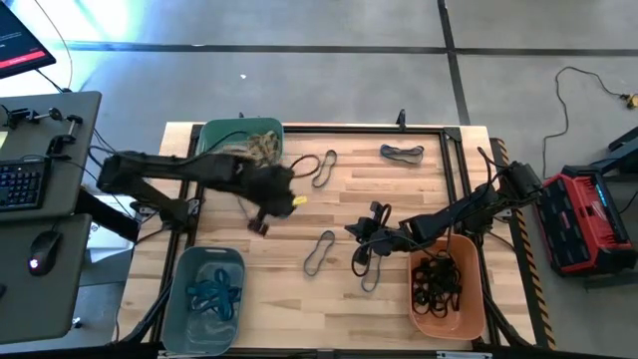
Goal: Sort rubber bands into baskets
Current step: Put the blue rubber band into the blue bin
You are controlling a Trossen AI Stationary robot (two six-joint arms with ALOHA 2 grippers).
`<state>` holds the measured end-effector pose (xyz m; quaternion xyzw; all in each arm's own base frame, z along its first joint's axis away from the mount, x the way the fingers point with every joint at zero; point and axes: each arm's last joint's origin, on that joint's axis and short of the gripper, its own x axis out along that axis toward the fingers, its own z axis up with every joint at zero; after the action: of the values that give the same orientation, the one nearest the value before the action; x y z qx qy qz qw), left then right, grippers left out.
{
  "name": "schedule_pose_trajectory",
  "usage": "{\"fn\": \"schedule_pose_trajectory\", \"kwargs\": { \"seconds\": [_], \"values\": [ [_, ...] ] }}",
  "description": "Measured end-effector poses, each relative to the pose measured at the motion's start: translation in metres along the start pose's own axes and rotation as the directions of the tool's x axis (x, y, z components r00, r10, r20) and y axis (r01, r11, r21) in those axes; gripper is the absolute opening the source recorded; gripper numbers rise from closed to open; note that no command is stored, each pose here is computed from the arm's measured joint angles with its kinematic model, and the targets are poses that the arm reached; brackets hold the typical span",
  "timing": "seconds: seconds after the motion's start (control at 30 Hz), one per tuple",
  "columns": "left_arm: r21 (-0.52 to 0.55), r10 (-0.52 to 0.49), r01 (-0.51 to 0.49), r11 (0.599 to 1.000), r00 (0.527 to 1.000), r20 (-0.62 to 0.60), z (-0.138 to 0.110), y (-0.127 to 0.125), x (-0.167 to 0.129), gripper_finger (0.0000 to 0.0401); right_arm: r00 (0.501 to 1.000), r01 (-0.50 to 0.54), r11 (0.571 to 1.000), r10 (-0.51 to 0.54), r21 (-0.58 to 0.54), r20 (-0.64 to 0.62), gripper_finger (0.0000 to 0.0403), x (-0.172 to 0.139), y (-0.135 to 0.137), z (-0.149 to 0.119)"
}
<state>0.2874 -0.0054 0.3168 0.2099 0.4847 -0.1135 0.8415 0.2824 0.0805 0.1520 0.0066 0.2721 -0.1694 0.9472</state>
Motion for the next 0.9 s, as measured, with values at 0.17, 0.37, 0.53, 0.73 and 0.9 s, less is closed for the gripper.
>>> {"fn": "schedule_pose_trajectory", "kwargs": {
  "seconds": [0.17, 0.37, 0.53, 0.73, 0.9],
  "values": [
    [-0.036, -0.112, 0.114, 0.993, 0.993, 0.036, 0.002, -0.04, -0.029, 0.0, 1.0, -0.001, 1.0, 0.001, -0.012, 0.002, 0.0, 0.0, 0.0, 0.0],
    [-0.112, -0.221, 0.221, 0.969, 0.975, 0.012, -0.003, -0.084, -0.054, 0.0, 1.0, -0.001, 1.0, 0.001, -0.011, 0.003, 0.0, 0.0, 0.0, 0.0],
    [-0.192, -0.293, 0.29, 0.938, 0.956, 0.014, -0.005, -0.117, -0.07, 0.0, 1.0, -0.001, 1.0, 0.001, -0.011, 0.004, 0.0, 0.0, 0.0, 0.0],
    [-0.302, -0.335, 0.324, 0.897, 0.942, 0.016, -0.008, -0.152, -0.079, 0.0, 1.0, -0.002, 1.0, 0.002, -0.008, 0.008, 0.0, 0.0, 0.0, 0.001],
    [-0.376, -0.35, 0.325, 0.868, 0.937, 0.002, -0.031, -0.177, -0.064, 0.0, 1.0, -0.002, 1.0, 0.002, -0.008, 0.008, 0.0, 0.0, 0.0, 0.001]
  ]
}}
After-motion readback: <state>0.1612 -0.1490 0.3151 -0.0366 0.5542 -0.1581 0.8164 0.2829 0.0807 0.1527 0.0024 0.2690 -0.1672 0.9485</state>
